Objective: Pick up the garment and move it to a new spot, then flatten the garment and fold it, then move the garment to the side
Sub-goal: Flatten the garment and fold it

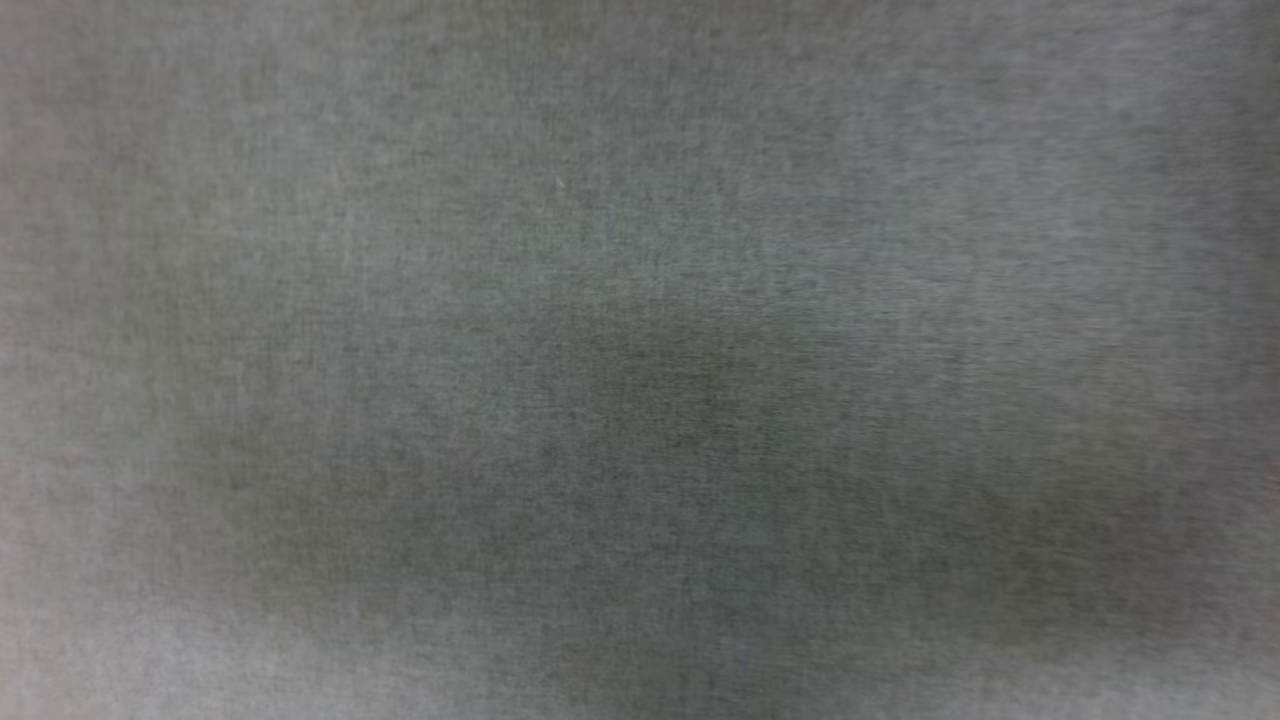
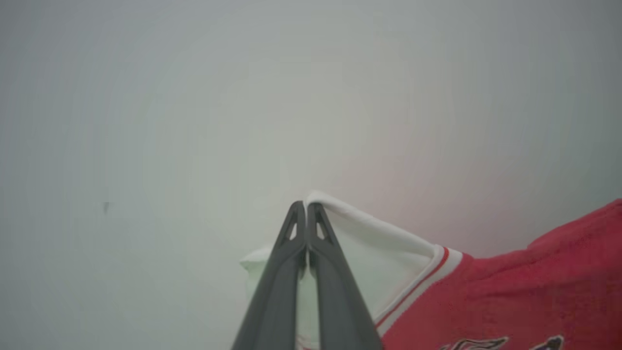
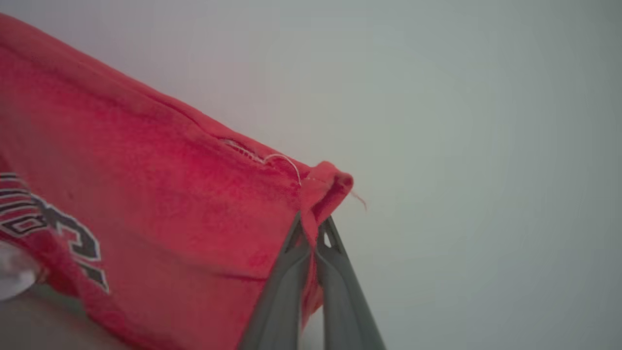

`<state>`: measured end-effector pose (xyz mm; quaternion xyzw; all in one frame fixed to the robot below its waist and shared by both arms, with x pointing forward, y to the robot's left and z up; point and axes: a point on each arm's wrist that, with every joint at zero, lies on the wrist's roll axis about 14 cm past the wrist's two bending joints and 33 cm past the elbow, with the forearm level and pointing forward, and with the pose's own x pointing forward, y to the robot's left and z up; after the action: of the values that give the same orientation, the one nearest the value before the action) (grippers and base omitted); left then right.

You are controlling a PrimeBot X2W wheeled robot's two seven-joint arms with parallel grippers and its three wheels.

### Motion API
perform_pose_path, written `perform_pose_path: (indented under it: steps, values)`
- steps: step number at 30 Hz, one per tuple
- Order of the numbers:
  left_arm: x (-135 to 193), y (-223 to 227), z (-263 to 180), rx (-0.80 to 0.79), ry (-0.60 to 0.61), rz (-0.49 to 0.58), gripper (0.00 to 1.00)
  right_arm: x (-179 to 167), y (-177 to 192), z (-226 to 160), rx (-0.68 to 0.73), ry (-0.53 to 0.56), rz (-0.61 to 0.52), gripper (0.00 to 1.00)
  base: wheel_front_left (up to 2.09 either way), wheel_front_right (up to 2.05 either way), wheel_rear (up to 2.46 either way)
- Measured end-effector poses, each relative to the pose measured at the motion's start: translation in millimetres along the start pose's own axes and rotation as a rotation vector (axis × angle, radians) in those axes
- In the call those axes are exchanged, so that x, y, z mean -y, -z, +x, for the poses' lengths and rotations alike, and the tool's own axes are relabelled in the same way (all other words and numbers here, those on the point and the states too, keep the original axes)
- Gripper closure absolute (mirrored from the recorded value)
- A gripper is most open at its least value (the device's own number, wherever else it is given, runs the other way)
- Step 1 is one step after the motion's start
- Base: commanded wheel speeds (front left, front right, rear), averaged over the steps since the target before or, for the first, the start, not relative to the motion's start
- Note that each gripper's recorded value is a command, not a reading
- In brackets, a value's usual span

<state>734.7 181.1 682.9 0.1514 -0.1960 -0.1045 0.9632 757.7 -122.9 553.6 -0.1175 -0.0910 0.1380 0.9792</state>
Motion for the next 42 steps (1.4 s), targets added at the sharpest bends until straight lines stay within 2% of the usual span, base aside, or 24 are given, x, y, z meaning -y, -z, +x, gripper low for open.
perform_pose_path:
  steps: [3,6,15,20,24,35,42]
  values:
    - [15,63,-29,-0.134,0.032,-0.032,1.0,-22,60,-13,-0.123,-0.03,0.049,1.0,0.0,0.0,0.0]
    - [20,108,-61,-0.261,0.052,-0.051,1.0,-39,93,-24,-0.203,-0.045,0.107,1.0,0.0,0.0,0.0]
    - [40,160,-150,-0.595,0.109,-0.131,1.0,-56,104,-62,-0.329,-0.056,0.227,1.0,0.0,0.0,0.0]
    - [55,163,-203,-0.737,0.157,-0.187,1.0,-62,97,-91,-0.383,-0.083,0.271,1.0,0.0,0.0,0.0]
    - [63,157,-244,-0.83,0.194,-0.231,1.0,-59,96,-121,-0.439,-0.11,0.265,1.0,0.0,0.0,0.0]
    - [108,120,-366,-1.018,0.235,-0.412,1.0,-54,104,-238,-0.636,-0.206,0.242,1.0,0.0,0.0,0.0]
    - [136,87,-436,-1.116,0.204,-0.515,1.0,-51,100,-309,-0.731,-0.234,0.269,1.0,0.0,0.0,0.0]
